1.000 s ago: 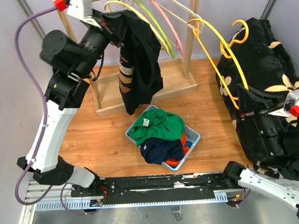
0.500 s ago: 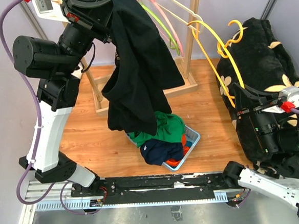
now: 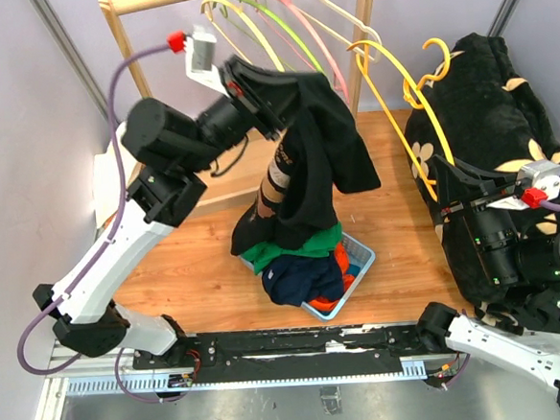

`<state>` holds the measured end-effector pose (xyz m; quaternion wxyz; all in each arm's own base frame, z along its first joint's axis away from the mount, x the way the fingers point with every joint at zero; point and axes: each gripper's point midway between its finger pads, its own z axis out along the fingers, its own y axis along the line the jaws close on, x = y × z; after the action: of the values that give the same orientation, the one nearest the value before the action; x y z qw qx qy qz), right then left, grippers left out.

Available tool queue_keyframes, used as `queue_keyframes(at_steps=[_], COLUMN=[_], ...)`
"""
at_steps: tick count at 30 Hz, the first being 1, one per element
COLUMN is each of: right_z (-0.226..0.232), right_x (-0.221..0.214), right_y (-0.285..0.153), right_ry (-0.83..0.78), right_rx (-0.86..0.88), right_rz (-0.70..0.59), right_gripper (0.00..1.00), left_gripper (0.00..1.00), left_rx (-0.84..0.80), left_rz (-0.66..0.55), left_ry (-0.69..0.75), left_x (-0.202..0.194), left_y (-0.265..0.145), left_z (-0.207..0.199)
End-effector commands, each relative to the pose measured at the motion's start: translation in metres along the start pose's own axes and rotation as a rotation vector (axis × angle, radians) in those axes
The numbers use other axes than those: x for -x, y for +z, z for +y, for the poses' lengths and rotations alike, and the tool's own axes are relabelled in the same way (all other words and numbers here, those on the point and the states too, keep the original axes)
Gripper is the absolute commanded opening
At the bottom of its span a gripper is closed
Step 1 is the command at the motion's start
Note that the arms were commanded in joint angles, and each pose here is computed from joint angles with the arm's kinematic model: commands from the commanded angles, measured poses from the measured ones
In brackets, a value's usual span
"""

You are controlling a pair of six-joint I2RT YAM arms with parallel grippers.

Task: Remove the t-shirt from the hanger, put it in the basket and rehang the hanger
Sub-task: Place the T-shirt in the bin.

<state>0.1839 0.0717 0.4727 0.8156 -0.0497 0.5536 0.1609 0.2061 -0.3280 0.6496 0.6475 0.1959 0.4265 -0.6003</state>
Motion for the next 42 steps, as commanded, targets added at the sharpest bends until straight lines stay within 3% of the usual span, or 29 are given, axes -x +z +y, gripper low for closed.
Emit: queue_keyframes(at_steps=[1, 17, 22, 42], right_z=[-0.001, 0.001, 0.000, 0.018], right_x=[0.011, 0.005, 0.004, -0.019], right_y=[0.002, 0.003, 0.001, 0.019], right_ry=[0.025, 0.047, 0.042, -0.010], right_rx=[-0.009, -0.008, -0.011, 0.023], right_rz=[-0.034, -0.018, -0.014, 0.043], right_gripper=[0.01, 0.01, 0.01, 0.01], left_gripper=[0.00, 0.00, 0.00, 0.00], left_rx=[-0.026, -0.044, 0.132, 1.070], left_rz=[-0.056, 0.220, 0.288, 0.600], left_ry=[-0.015, -0.151, -0.083, 0.460], left_x=[0.000, -0.139, -0.164, -0.206], left_y=[-0.016, -0.017, -0.044, -0.261], left_z=[-0.026, -0.082, -0.046, 0.123])
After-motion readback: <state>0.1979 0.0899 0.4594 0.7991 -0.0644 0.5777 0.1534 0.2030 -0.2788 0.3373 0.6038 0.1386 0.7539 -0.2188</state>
